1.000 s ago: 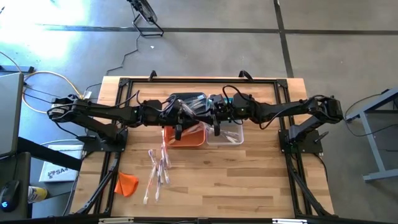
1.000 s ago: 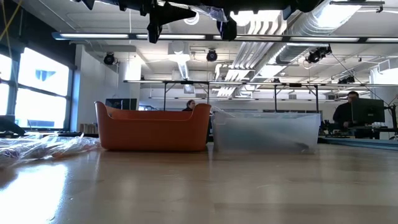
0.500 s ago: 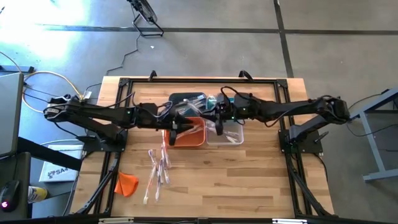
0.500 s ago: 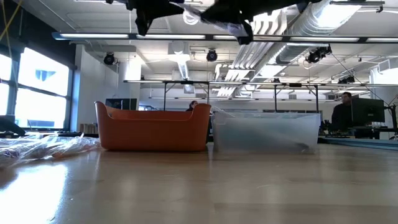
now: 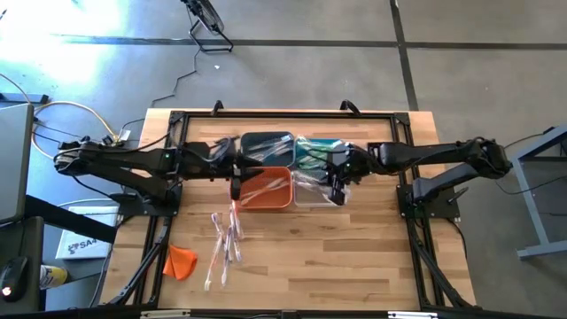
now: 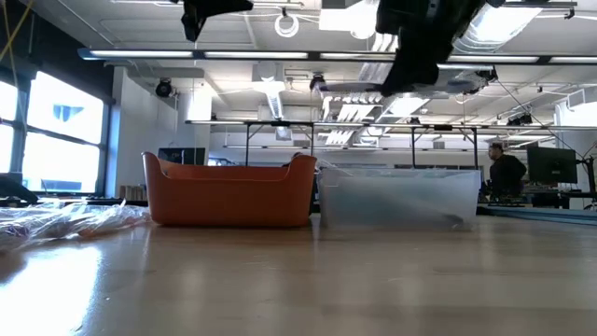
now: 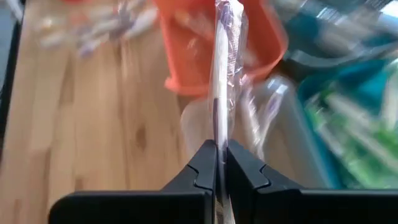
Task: Pick & Place Toothbrushes
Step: Put the purple toothbrush into the transparent bin, then put the orange toothbrush into the orange bin
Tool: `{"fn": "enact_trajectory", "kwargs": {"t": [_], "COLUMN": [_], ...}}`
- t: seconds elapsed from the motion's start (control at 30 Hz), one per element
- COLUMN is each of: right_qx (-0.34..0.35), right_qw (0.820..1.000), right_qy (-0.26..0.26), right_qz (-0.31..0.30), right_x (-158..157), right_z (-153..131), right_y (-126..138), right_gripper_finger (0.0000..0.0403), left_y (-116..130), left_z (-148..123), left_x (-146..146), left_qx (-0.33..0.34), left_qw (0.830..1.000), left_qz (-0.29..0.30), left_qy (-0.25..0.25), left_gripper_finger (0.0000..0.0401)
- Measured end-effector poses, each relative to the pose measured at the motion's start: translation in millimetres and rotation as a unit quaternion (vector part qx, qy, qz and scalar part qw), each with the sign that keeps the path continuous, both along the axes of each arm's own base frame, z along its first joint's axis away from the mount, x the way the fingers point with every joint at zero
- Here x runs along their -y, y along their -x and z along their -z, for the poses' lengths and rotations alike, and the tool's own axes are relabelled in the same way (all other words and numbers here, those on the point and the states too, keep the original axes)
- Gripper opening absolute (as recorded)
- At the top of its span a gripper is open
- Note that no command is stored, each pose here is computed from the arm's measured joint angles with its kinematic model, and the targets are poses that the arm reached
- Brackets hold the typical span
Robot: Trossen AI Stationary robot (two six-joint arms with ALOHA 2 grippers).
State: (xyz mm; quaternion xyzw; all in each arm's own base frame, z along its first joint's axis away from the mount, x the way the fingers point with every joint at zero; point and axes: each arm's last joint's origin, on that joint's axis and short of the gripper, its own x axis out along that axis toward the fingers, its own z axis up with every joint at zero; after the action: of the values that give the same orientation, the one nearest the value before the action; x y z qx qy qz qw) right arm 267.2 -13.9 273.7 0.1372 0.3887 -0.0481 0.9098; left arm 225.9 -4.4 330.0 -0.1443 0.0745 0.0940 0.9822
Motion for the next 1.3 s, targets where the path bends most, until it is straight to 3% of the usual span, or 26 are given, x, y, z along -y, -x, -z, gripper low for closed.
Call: {"fn": "enact_trajectory", "kwargs": {"t": [0.33,0.57,0.8,0.87,1.13,1.3], "right_qx": [-0.113,-0.170,-0.185,-0.182,-0.185,-0.170], "right_qw": [0.990,0.982,0.981,0.982,0.982,0.985], "right_qy": [-0.063,-0.051,-0.017,-0.005,0.004,-0.006], "right_qz": [-0.058,-0.059,-0.050,-0.046,-0.036,-0.038], "right_x": [-4,-5,-3,-2,-1,-2], "right_z": [37,57,64,64,64,54], "right_y": [-9,-14,-17,-17,-17,-17], "right_gripper_finger": [0.0010,0.0010,0.0011,0.0028,0.0156,0.0172], "left_y": [30,35,35,35,35,35], "left_z": [-22,-21,-20,-19,-18,-18], "left_x": [-2,-2,-2,-2,-2,-2], "left_qx": [0.050,0.040,0.034,0.030,0.024,0.024], "left_qw": [0.999,0.999,0.999,1.000,1.000,1.000], "left_qz": [-0.005,-0.005,-0.005,-0.005,-0.006,-0.006], "left_qy": [0.002,0.001,0.001,0.001,0.006,0.006], "left_gripper_finger": [0.0106,0.0106,0.0106,0.0106,0.0106,0.0106]}}
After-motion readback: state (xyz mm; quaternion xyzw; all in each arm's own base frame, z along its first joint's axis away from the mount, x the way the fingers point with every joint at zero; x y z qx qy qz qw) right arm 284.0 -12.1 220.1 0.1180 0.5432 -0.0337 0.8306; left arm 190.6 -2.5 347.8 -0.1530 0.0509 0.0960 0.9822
